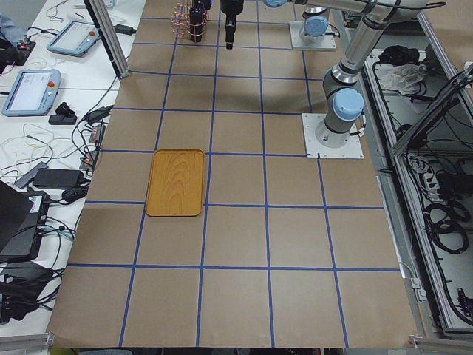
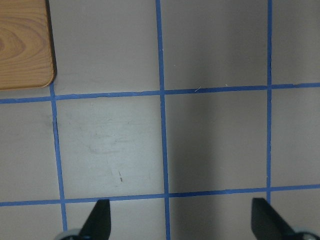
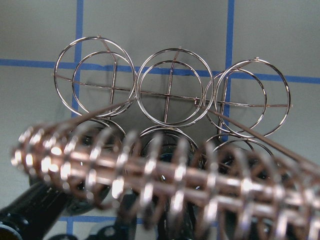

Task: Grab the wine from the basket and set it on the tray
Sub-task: 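Lower the right gripper and grasp the neck of the nearest bottle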

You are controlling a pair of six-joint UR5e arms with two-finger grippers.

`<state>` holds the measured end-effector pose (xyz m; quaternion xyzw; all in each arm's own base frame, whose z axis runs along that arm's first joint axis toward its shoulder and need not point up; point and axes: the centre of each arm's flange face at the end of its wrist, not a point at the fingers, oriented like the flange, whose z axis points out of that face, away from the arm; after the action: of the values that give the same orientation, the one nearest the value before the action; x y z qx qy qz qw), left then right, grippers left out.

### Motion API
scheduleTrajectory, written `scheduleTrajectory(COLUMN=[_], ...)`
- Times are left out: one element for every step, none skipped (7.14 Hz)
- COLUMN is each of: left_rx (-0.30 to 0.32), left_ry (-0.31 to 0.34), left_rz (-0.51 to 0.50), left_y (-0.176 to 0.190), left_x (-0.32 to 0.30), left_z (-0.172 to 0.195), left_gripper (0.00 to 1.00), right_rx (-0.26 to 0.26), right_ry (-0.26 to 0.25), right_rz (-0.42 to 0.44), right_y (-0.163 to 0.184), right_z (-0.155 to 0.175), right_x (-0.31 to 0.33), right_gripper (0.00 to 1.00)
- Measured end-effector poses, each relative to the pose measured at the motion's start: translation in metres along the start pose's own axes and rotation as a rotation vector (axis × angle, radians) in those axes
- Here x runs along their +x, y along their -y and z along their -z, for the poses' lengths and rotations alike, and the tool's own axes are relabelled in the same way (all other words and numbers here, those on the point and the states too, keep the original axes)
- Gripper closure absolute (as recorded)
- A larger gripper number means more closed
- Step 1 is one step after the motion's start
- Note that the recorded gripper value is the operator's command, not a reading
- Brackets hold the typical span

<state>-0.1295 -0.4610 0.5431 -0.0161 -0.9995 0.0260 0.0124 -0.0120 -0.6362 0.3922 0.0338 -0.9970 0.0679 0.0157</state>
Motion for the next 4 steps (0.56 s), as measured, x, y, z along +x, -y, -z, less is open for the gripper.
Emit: scheduleTrajectory(left_rx=[0.000, 0.000, 0.000, 0.000], left_ry=[0.000, 0.000, 0.000, 0.000], left_rz=[0.000, 0.000, 0.000, 0.000], left_y=[0.0000, 0.0001, 0.0002, 0.0001], left_x=[0.0000, 0.0000, 0.0000, 0.0000], left_z=[0.0000, 0.0000, -0.0001, -0.0001], left_gripper=[0.00, 0.00, 0.00, 0.00], right_rx=[-0.013, -0.021, -0.023, -0.020], right_ry=[0.004, 0.004, 0.004, 0.006], right_rz=[-0.001, -0.001, -0.001, -0.001], right_y=[-0.0014, -0.0023, -0.0024, -0.0018], right_z=[-0.0016, -0.0025, -0.0025, -0.0016], right_x=[-0.0004, -0.0004, -0.0005, -0.0006], right_gripper=[0.45, 0.60, 0.70, 0.93])
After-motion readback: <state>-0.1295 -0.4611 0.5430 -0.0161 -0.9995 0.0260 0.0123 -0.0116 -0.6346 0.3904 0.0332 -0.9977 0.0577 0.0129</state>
